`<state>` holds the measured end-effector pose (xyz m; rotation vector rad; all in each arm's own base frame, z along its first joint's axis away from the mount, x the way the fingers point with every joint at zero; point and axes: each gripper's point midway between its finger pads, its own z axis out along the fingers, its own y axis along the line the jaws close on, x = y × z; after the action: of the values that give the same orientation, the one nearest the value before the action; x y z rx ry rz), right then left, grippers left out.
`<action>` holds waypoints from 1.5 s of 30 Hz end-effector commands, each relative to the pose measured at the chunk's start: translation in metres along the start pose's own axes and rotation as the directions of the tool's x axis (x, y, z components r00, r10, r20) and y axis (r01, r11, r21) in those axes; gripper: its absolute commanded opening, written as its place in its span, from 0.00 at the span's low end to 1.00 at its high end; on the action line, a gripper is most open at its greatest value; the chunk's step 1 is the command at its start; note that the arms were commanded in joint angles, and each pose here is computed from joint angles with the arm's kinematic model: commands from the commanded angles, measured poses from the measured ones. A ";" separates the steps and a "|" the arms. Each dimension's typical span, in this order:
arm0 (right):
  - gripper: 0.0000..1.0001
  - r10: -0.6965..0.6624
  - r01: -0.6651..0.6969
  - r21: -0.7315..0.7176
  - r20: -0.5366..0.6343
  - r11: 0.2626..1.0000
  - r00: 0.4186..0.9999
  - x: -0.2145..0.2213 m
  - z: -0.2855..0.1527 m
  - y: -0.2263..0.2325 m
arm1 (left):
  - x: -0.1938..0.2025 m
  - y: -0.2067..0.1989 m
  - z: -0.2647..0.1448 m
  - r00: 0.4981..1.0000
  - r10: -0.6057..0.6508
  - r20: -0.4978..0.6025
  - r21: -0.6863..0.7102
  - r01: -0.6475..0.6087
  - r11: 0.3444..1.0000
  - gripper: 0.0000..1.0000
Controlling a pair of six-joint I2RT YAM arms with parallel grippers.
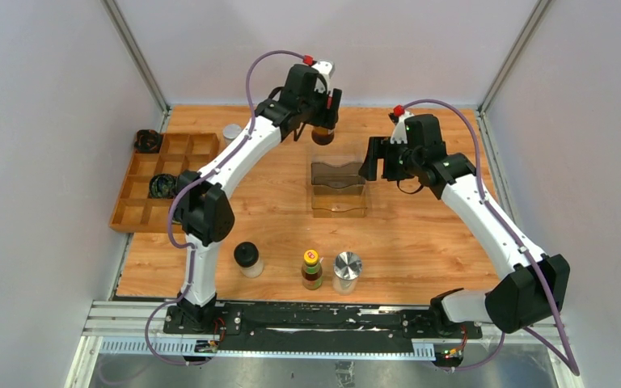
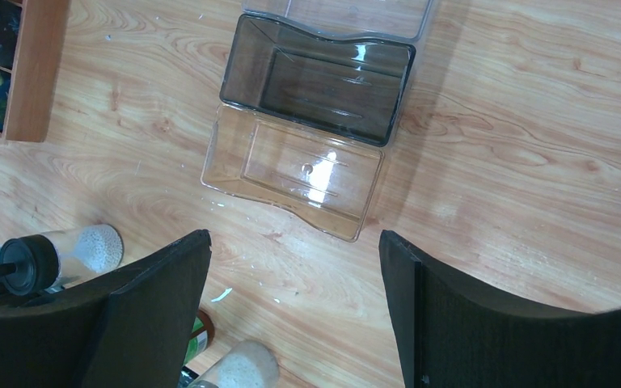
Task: Organize the condiment bottles
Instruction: Place the bottle in the storage box.
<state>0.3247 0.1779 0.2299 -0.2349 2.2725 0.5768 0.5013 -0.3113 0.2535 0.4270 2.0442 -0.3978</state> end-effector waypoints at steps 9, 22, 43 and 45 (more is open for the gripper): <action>0.82 -0.019 0.020 0.020 -0.050 1.000 0.999 0.019 0.002 -0.005 | -0.025 -0.016 0.008 0.990 -0.008 0.139 0.075 -0.003 0.997 0.67; 0.82 -0.023 0.025 0.030 -0.086 0.999 0.996 0.027 0.012 -0.010 | 0.001 -0.017 0.030 0.993 -0.011 0.113 0.090 0.001 0.996 0.67; 0.82 -0.021 0.026 0.043 -0.121 0.999 0.992 0.035 0.026 -0.017 | 0.033 -0.001 0.052 0.994 -0.034 0.105 0.094 0.025 0.995 0.67; 0.82 -0.020 0.026 0.043 -0.127 0.999 0.992 0.036 0.027 -0.017 | 0.036 0.000 0.054 0.994 -0.036 0.102 0.094 0.026 0.995 0.67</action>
<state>0.3257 0.1757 0.1947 -0.2567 2.3660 0.5360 0.5080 -0.3211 0.1647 0.4490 2.0796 -0.4663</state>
